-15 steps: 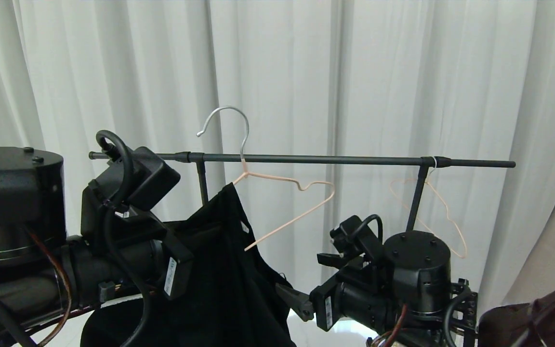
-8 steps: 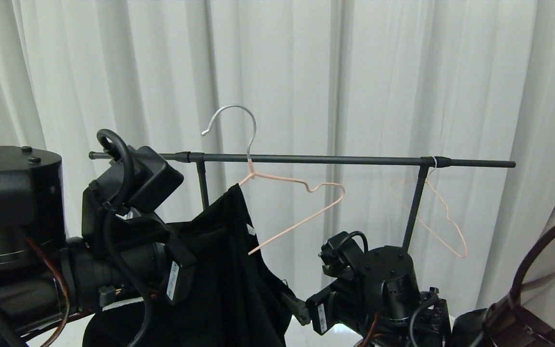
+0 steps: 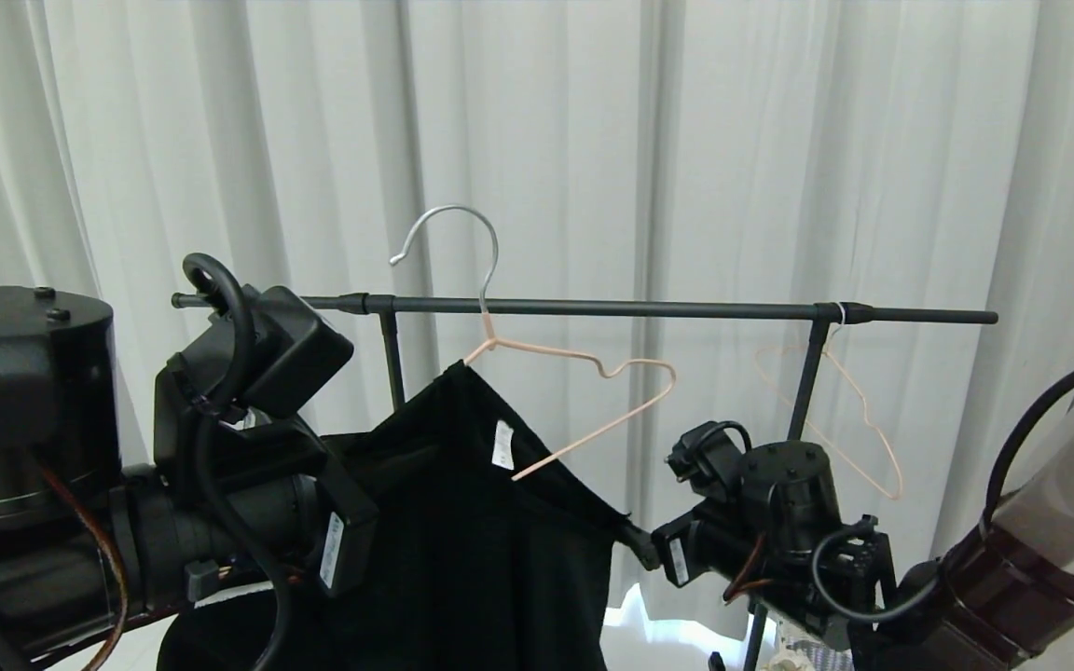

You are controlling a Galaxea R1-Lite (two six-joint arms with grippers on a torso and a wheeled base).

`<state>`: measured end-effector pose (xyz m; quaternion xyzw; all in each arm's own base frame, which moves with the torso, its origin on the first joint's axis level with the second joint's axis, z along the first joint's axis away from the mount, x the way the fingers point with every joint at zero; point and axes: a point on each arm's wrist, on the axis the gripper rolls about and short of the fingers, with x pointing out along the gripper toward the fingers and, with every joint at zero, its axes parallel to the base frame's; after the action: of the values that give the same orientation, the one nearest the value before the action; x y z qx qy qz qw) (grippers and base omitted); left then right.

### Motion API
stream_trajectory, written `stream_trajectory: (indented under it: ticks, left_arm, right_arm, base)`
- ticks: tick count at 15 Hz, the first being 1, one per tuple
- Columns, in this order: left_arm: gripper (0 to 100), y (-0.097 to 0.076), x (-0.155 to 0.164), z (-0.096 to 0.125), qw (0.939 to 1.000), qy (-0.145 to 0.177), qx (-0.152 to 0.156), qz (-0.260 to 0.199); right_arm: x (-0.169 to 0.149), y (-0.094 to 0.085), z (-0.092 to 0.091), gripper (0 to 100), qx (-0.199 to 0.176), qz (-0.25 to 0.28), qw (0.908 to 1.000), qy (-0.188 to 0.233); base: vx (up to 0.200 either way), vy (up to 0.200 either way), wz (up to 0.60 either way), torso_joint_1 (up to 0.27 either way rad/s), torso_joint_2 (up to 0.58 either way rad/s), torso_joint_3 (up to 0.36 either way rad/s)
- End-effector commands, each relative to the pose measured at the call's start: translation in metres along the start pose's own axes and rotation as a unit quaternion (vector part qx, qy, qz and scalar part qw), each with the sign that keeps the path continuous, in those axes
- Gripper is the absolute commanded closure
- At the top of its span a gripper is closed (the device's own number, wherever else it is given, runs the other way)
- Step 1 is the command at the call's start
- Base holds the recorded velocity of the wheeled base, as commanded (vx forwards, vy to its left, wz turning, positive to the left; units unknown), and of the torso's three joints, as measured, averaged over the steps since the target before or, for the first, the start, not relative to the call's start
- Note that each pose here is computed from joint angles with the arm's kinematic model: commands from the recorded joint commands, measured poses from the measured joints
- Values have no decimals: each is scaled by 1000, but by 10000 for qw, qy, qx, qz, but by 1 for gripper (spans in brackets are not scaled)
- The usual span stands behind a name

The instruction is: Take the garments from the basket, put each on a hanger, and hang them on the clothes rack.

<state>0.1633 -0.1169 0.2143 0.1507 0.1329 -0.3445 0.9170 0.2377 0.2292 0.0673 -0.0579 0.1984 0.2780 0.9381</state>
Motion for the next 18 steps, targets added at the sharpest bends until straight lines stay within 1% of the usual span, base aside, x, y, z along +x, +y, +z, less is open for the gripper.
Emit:
stream_trajectory:
  ticks: [1, 3, 5, 8, 10, 11, 13, 15, 16, 18]
  left_arm:
    - [100, 0, 0, -1, 10000, 16, -2, 0]
    - [100, -2, -1, -6, 10000, 72, -1, -35]
    - [100, -6, -3, -16, 9997, 223, 8, -99]
    - [100, -11, -11, -29, 9992, 322, 24, -220]
    - [100, -15, -14, -39, 9984, 429, 72, -369]
    - [100, -16, -14, -43, 9979, 500, 151, -390]
    - [100, -17, -13, -48, 9971, 600, 197, -425]
    - [100, -18, -7, -56, 9953, 821, 242, -445]
    - [100, -18, -1, -60, 9939, 977, 250, -448]
    - [100, -18, 4, -62, 9928, 1086, 241, -453]
  right_arm:
    - [4, -29, 6, 0, 50, -405, 9991, -82]
    - [8, -44, 16, 0, 151, -615, 9977, -253]
    - [11, -60, 27, 0, 223, -829, 9953, -446]
    - [11, -74, 38, 0, 284, -1010, 9924, -646]
    - [7, -77, 46, 0, 307, -1028, 9911, -783]
    - [4, -77, 49, 0, 311, -1027, 9908, -829]
    - [-2, -77, 56, 0, 321, -1016, 9897, -958]
    - [-9, -77, 62, 0, 321, -945, 9895, -1041]
    - [-17, -75, 68, 0, 311, -846, 9899, -1094]
    - [-31, -68, 76, 0, 226, -503, 9928, -1059]
  base:
    - [0, 0, 0, 0, 0, 0]
    - [0, 0, 0, 0, 0, 0]
    - [0, 0, 0, 0, 0, 0]
    - [0, 0, 0, 0, 0, 0]
    - [0, 0, 0, 0, 0, 0]
    - [0, 0, 0, 0, 0, 0]
    - [0, 0, 0, 0, 0, 0]
    - [0, 0, 0, 0, 0, 0]
    - [0, 0, 0, 0, 0, 0]
    - [0, 0, 0, 0, 0, 0]
